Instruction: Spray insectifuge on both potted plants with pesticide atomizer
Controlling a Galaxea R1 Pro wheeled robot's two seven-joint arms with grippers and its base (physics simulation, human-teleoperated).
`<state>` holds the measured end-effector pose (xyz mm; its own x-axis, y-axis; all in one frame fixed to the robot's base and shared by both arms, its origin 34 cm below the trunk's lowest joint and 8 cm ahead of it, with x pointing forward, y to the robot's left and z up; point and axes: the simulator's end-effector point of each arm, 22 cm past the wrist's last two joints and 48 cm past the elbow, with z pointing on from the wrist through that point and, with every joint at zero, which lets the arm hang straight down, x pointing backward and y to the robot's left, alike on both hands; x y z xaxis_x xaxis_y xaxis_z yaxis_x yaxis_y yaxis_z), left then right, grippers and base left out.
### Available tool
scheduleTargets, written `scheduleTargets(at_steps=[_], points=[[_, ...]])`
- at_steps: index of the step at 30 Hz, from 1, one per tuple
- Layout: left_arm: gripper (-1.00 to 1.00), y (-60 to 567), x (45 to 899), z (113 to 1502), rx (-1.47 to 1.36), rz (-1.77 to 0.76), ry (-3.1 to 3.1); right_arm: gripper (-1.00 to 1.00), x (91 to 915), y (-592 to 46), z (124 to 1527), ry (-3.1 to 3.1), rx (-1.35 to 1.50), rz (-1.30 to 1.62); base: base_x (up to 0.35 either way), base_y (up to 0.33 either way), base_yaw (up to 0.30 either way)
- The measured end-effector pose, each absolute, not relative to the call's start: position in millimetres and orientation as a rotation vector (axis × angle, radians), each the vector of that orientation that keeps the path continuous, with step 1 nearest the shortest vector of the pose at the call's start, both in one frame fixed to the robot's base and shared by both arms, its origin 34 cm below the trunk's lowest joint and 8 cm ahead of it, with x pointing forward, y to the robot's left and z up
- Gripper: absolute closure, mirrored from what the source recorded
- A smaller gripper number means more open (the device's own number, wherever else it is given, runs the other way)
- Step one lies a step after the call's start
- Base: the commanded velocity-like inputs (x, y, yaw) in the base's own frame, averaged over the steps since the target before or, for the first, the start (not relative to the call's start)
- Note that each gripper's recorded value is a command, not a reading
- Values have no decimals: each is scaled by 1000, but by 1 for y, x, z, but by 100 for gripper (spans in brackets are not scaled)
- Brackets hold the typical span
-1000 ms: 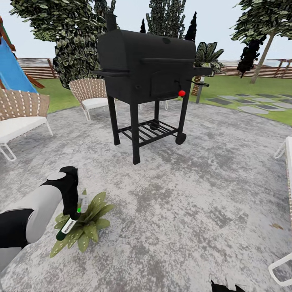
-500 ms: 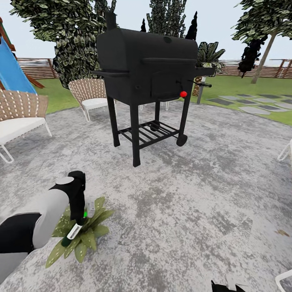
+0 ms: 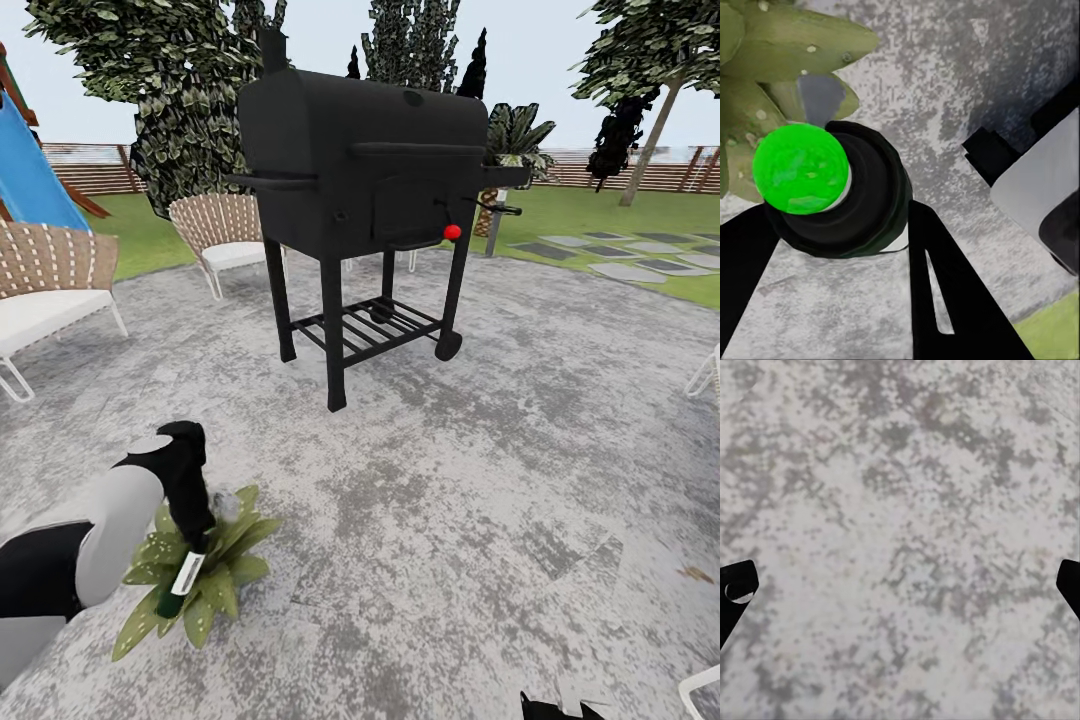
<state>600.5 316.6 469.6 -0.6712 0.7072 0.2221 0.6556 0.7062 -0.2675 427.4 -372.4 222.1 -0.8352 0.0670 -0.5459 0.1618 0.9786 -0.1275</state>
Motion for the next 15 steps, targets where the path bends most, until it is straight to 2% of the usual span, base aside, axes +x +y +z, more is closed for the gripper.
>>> scheduleTargets(at_steps=[9, 15], points=[[100, 308, 600, 472, -850, 282, -2681, -100, 427, -372, 222, 2558, 160, -225, 0, 0, 0], [100, 320, 611, 491, -746, 157, -2680, -100, 428, -372, 222, 2557, 160, -225, 0, 0, 0]])
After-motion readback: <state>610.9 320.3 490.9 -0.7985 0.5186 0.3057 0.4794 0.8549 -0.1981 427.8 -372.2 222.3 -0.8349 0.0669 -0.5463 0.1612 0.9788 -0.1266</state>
